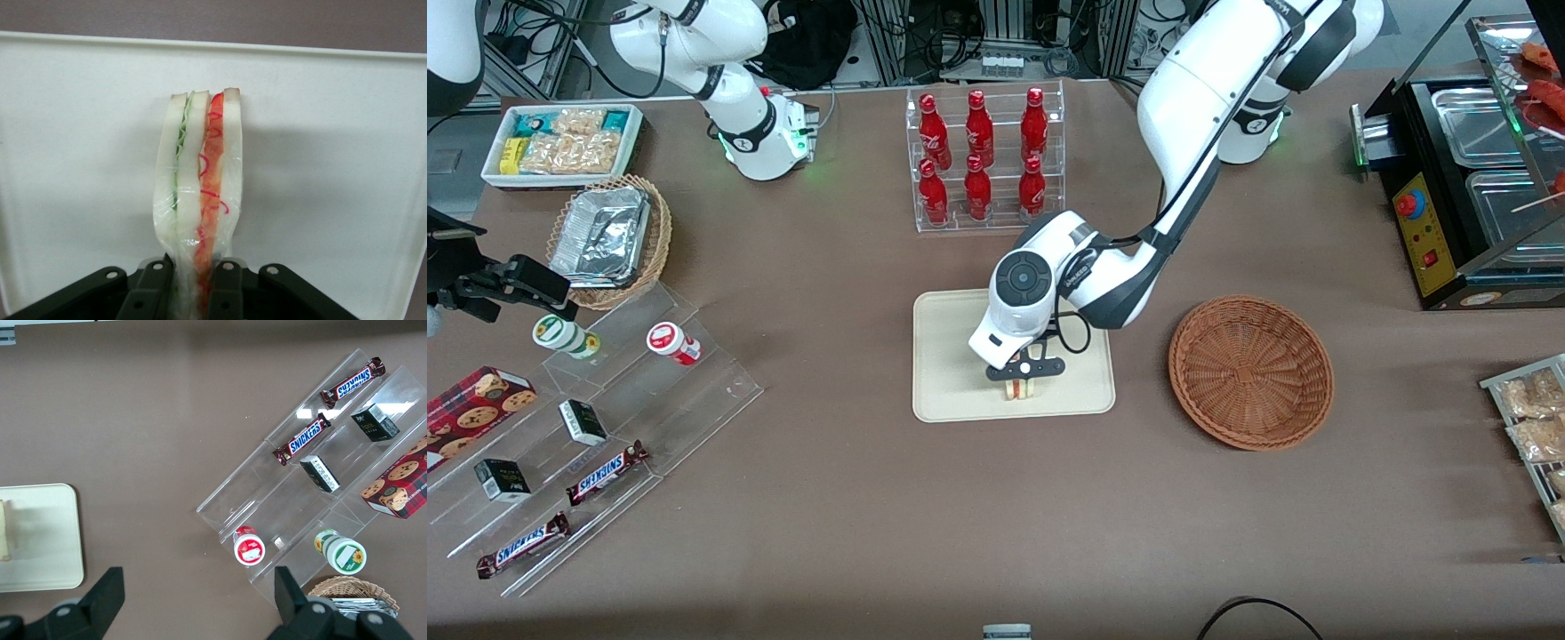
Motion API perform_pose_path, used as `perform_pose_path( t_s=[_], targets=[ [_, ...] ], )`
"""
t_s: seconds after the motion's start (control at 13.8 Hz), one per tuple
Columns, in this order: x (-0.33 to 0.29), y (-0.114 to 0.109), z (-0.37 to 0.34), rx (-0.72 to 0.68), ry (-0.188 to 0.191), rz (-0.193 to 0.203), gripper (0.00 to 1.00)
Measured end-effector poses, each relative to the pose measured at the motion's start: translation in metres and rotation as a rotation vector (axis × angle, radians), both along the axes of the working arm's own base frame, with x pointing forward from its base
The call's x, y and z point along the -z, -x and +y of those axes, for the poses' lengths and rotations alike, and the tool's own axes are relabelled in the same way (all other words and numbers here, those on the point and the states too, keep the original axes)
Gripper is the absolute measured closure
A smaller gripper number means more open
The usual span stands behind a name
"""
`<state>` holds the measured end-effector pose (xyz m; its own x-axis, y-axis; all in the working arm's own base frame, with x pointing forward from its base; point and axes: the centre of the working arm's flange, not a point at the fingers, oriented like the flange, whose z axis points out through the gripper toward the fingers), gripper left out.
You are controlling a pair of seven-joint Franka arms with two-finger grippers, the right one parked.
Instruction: Place sandwich from basket to tray
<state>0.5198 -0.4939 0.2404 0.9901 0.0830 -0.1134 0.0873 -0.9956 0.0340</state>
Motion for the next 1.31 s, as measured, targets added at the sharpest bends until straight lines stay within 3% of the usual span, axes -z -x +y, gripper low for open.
perform_pose_path(
  t_s=[0.22,0.29,0.65,0.87,1.02,1.31],
  targets=[
    [0.006,0.007,-0.008,0.019,0.001,0.001,0.84],
    [0.007,0.011,-0.011,0.026,0.0,0.002,0.78],
    [0.005,0.013,-0.013,0.031,-0.007,0.006,0.3],
    [-0.041,0.005,-0.009,0.007,-0.008,-0.017,0.01],
    [-0.097,-0.004,0.002,-0.05,-0.004,-0.063,0.0],
    [-0.202,-0.028,0.066,-0.188,-0.036,-0.147,0.0]
  ],
)
